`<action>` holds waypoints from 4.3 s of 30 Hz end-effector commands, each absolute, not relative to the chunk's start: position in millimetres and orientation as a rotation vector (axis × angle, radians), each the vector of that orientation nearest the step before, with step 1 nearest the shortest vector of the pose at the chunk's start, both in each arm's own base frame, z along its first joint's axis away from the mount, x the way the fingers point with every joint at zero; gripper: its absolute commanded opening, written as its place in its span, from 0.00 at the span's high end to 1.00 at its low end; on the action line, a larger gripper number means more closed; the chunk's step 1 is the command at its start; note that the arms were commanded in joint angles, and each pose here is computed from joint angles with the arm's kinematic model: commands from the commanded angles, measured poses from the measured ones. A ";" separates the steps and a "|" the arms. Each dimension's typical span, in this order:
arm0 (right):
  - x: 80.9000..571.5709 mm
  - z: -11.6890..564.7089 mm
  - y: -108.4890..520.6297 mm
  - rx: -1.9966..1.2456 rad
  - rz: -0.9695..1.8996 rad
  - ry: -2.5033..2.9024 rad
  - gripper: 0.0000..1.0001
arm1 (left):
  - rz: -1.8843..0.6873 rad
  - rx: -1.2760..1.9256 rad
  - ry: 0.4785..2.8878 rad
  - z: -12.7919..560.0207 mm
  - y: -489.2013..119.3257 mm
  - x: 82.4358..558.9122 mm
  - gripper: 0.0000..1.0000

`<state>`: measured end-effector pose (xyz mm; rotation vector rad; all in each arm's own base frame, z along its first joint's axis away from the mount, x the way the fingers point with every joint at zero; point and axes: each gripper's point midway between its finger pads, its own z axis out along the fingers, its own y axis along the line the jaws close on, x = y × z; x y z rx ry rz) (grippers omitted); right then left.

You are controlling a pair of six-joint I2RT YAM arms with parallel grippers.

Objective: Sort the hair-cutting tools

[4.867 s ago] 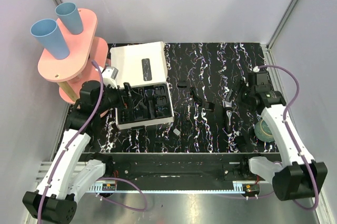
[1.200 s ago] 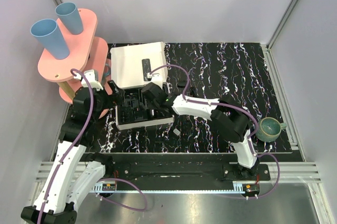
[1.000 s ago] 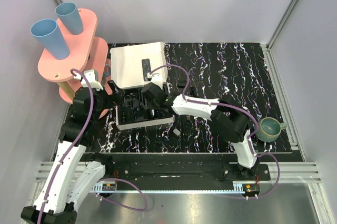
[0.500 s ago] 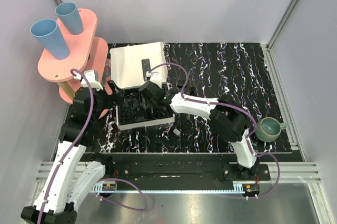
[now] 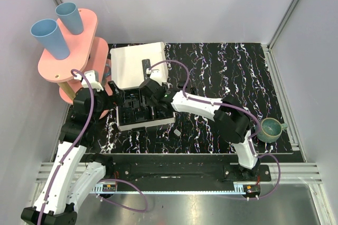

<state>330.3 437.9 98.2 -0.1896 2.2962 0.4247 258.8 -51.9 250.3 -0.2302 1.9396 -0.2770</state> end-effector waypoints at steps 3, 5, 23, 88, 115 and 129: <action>317.9 170.7 409.6 -0.203 0.410 2.236 0.37 | -0.279 -0.245 1.891 262.6 -49.5 260.2 0.01; 307.3 180.1 397.6 -0.247 0.392 2.268 0.14 | -0.290 -0.235 1.892 262.9 -51.6 260.0 0.01; 188.3 161.5 292.8 -0.552 0.493 2.457 0.08 | -0.333 -0.192 1.957 257.3 -62.6 259.7 0.01; 204.8 211.8 403.0 -0.639 0.959 2.192 0.70 | -0.251 -0.294 1.954 253.2 -39.3 264.4 0.01; 245.3 121.3 562.6 -0.283 0.847 2.243 0.71 | -0.239 -0.337 1.803 278.8 -26.8 251.8 0.01; 266.8 99.1 557.4 -0.188 0.672 2.172 0.70 | -0.206 -0.368 1.806 276.6 -20.4 251.3 0.01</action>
